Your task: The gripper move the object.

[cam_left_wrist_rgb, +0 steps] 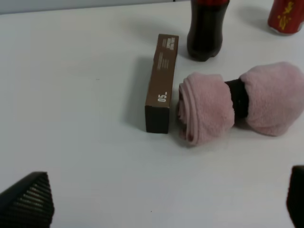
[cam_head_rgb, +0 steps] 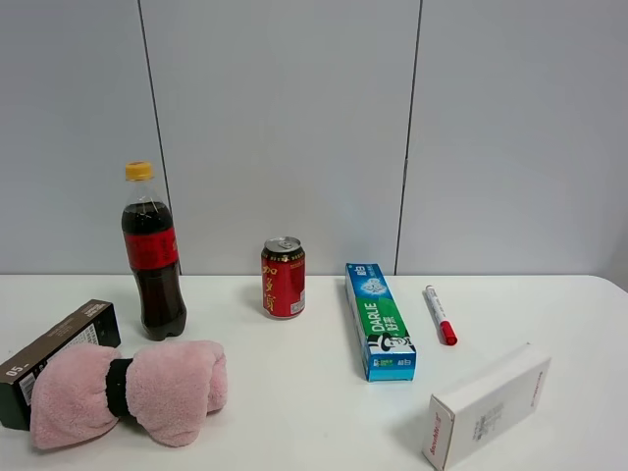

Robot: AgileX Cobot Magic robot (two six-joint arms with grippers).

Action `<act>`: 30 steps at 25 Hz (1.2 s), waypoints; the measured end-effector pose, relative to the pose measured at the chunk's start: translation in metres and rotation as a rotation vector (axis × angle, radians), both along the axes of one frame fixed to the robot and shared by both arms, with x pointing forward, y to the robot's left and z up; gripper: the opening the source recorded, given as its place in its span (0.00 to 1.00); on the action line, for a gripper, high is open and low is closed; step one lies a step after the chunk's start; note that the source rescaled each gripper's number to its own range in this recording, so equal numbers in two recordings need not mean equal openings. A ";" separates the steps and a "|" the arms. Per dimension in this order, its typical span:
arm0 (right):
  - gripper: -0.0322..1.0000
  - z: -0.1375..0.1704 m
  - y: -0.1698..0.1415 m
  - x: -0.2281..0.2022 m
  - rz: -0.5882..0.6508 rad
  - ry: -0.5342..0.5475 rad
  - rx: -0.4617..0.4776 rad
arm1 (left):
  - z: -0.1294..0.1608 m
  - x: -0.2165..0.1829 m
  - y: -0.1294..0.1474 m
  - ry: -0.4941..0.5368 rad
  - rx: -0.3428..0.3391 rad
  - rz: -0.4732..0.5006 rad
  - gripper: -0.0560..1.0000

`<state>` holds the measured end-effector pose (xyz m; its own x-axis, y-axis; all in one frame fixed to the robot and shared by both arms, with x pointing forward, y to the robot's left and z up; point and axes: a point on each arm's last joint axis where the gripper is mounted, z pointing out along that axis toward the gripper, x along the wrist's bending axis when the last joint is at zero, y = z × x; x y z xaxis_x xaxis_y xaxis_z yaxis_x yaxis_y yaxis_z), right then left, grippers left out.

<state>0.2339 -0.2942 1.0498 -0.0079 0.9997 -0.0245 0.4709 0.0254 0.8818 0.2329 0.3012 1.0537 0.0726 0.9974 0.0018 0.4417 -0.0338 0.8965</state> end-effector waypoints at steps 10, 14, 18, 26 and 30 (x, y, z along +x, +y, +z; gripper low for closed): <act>1.00 0.000 0.000 0.000 0.000 0.000 0.000 | 0.000 0.000 0.000 0.000 0.000 0.029 0.99; 1.00 0.000 0.000 0.000 0.000 0.000 0.000 | 0.000 0.000 -0.001 0.000 0.000 0.126 0.99; 1.00 0.000 0.000 0.000 0.000 0.000 0.000 | 0.000 0.000 -0.001 0.000 0.000 0.191 0.99; 1.00 0.000 0.000 0.000 0.000 0.000 0.000 | 0.000 0.000 -0.001 0.000 0.000 0.202 1.00; 1.00 0.000 0.000 0.000 0.000 0.000 0.000 | 0.000 0.000 -0.001 0.000 0.000 0.202 1.00</act>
